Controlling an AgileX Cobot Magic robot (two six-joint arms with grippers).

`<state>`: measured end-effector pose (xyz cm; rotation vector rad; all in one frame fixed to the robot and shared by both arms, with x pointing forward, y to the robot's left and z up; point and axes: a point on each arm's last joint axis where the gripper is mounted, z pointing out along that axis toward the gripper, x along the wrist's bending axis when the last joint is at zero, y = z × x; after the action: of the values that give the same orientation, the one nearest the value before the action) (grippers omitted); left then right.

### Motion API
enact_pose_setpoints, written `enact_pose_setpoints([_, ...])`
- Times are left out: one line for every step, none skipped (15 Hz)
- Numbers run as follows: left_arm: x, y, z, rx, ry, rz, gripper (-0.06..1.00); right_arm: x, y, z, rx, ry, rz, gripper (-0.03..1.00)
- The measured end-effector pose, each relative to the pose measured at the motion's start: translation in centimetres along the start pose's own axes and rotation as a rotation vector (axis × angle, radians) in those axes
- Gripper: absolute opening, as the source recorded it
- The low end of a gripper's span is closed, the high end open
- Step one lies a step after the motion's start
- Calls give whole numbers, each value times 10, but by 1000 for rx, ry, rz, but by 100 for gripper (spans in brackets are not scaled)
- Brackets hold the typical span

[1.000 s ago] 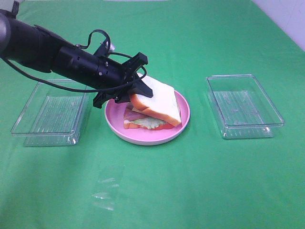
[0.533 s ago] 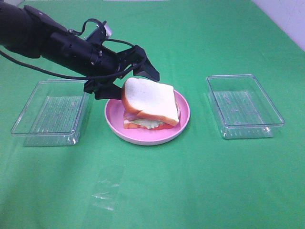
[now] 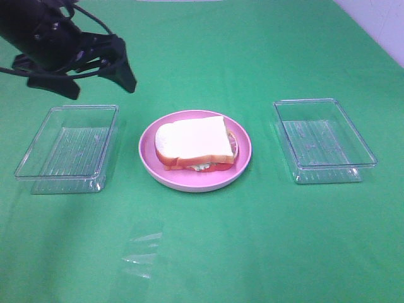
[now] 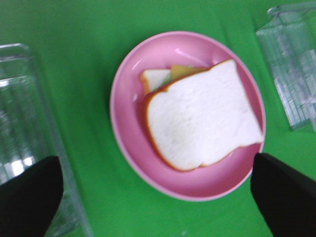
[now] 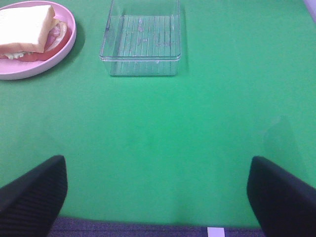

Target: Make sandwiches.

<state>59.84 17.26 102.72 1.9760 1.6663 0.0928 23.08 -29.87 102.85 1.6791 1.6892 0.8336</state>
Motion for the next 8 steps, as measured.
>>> enact_pose_setpoints([13, -9, -20, 130, 198, 44, 94, 0, 0, 0, 0, 0, 0, 94])
enact_pose_setpoints([23, -9, -30, 183, 299, 56, 94, 0, 0, 0, 0, 0, 0, 94])
enact_pose_setpoints([34, -9, -40, 228, 376, 56, 94, 0, 0, 0, 0, 0, 0, 94])
enact_pose_setpoints([46, -6, -50, 237, 413, 42, 94, 0, 0, 0, 0, 0, 0, 94])
enact_pose_setpoints([58, -5, -57, 241, 420, 30, 94, 0, 0, 0, 0, 0, 0, 94])
enact_pose_setpoints([65, -5, -61, 238, 415, 21, 94, 0, 0, 0, 0, 0, 0, 94])
enact_pose_setpoints([79, -5, -68, 234, 389, -7, 94, 0, 0, 0, 0, 0, 0, 94])
enact_pose_setpoints([91, -6, -72, 230, 359, -40, 94, 0, 0, 0, 0, 0, 0, 94])
